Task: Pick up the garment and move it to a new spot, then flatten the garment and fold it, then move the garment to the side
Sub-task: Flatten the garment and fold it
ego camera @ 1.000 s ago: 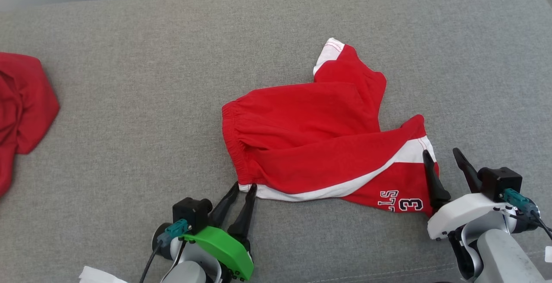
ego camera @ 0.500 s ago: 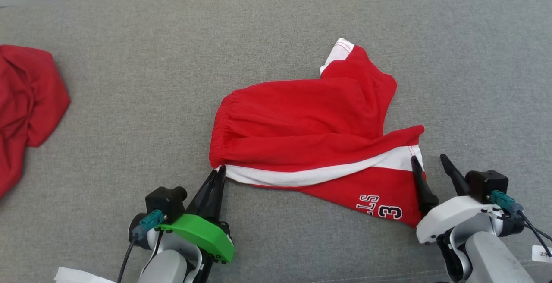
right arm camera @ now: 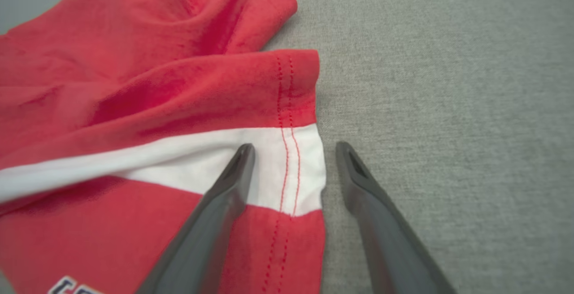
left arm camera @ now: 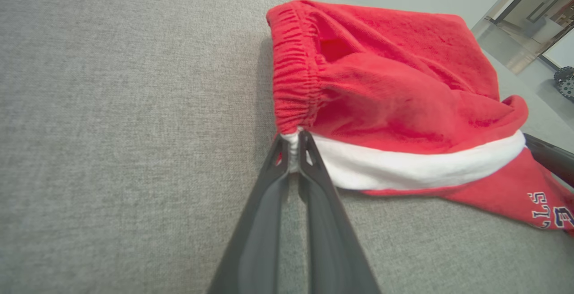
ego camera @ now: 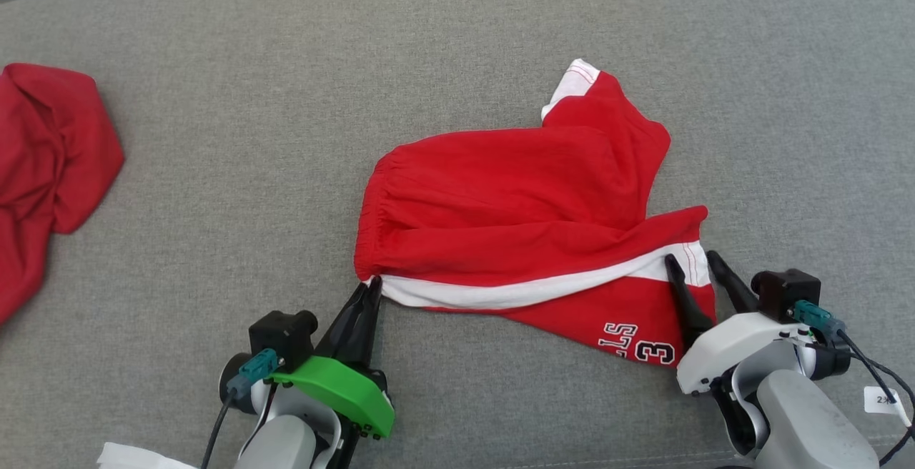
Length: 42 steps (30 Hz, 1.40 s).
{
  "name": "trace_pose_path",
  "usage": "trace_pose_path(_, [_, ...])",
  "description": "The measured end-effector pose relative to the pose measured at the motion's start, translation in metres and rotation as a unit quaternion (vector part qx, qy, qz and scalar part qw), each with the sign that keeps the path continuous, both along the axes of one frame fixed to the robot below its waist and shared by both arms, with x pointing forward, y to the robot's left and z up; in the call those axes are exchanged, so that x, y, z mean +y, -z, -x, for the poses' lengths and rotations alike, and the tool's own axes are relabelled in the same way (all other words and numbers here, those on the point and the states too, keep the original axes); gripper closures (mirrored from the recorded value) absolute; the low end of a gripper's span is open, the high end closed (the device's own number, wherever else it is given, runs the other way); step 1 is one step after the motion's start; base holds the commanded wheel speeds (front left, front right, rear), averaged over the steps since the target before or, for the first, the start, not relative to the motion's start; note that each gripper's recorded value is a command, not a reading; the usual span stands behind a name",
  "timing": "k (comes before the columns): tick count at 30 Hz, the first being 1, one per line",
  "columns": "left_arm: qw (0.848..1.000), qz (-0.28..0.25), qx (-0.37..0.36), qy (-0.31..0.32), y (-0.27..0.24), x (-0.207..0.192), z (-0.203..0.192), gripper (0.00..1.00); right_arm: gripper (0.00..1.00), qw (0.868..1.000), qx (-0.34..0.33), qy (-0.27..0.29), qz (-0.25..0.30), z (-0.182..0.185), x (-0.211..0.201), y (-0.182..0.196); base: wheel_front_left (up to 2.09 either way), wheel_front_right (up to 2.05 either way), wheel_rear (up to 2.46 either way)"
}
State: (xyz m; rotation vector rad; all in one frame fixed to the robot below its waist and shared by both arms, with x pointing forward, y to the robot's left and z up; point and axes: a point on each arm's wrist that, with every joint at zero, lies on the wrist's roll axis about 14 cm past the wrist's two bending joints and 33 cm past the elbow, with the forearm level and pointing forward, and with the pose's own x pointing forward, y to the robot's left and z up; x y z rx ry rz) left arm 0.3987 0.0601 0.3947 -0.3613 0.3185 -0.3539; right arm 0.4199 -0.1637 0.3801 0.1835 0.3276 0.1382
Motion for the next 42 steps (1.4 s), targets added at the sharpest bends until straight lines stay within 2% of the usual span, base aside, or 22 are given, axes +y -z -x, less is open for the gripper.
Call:
trace_pose_path(2, [1.000, 0.000, 0.000, 0.000, 0.000, 0.000, 0.000, 1.00, 0.98, 1.000, 0.004, -0.003, -0.002, -0.001, 0.003, 0.002, 0.00, 0.00, 0.00])
trace_pose_path(3, [1.000, -0.001, 0.000, 0.000, 0.000, 0.000, 0.000, 1.00, 1.00, 1.000, 0.006, -0.004, -0.003, -0.001, 0.003, 0.003, 0.00, 0.00, 0.00])
trace_pose_path(8, [1.000, 0.000, -0.003, -0.003, -0.002, 0.001, 0.000, 1.00, 1.00, 1.000, 0.005, 0.000, -0.012, -0.002, 0.004, 0.001, 0.00, 0.00, 0.00])
trace_pose_path(11, [1.000, 0.003, -0.020, -0.008, -0.013, 0.004, -0.004, 1.00, 1.00, 1.000, -0.018, 0.005, -0.022, -0.006, 0.003, -0.013, 0.00, 0.00, 0.00])
trace_pose_path(14, [0.999, 0.007, -0.048, -0.006, -0.032, 0.004, -0.008, 1.00, 1.00, 0.998, -0.054, 0.013, -0.039, -0.010, 0.002, -0.038, 0.00, 0.00, 0.00])
trace_pose_path(19, [0.993, -0.008, -0.119, 0.014, -0.079, 0.012, -0.021, 1.00, 1.00, 0.988, -0.142, 0.011, -0.055, -0.023, -0.002, -0.101, 0.00, 0.00, 0.00])
trace_pose_path(23, [0.980, -0.028, -0.195, 0.032, -0.139, 0.027, -0.042, 1.00, 1.00, 0.970, -0.239, -0.014, -0.046, -0.039, -0.001, -0.179, 0.00, 0.00, 0.00])
trace_pose_path(24, [0.968, -0.049, -0.241, 0.040, -0.185, 0.036, -0.055, 1.00, 1.00, 0.957, -0.288, -0.027, -0.035, -0.045, -0.001, -0.222, 0.00, 0.00, 0.00])
trace_pose_path(27, [0.949, -0.075, -0.304, 0.046, -0.255, 0.047, -0.067, 1.00, 1.00, 0.933, -0.356, -0.043, -0.024, -0.049, 0.003, -0.284, 0.00, 0.00, 0.00])
trace_pose_path(31, [0.931, -0.058, -0.357, 0.046, -0.337, 0.052, -0.068, 1.00, 1.00, 0.906, -0.419, -0.057, -0.023, -0.047, 0.008, -0.348, 0.00, 0.00, 0.00])
trace_pose_path(33, [0.925, -0.059, -0.373, 0.050, -0.363, 0.053, -0.069, 1.00, 1.00, 0.898, -0.435, -0.059, -0.031, -0.049, 0.009, -0.366, 0.00, 0.00, 0.00])
trace_pose_path(37, [0.923, -0.077, -0.372, 0.062, -0.377, 0.050, -0.078, 1.00, 1.00, 0.897, -0.437, -0.066, -0.023, -0.060, 0.008, -0.381, 0.00, 0.00, 0.00])
trace_pose_path(42, [0.939, -0.088, -0.324, 0.072, -0.341, 0.048, -0.108, 1.00, 1.00, 0.911, -0.406, -0.080, -0.006, -0.090, 0.015, -0.367, 0.00, 0.00, 0.00])
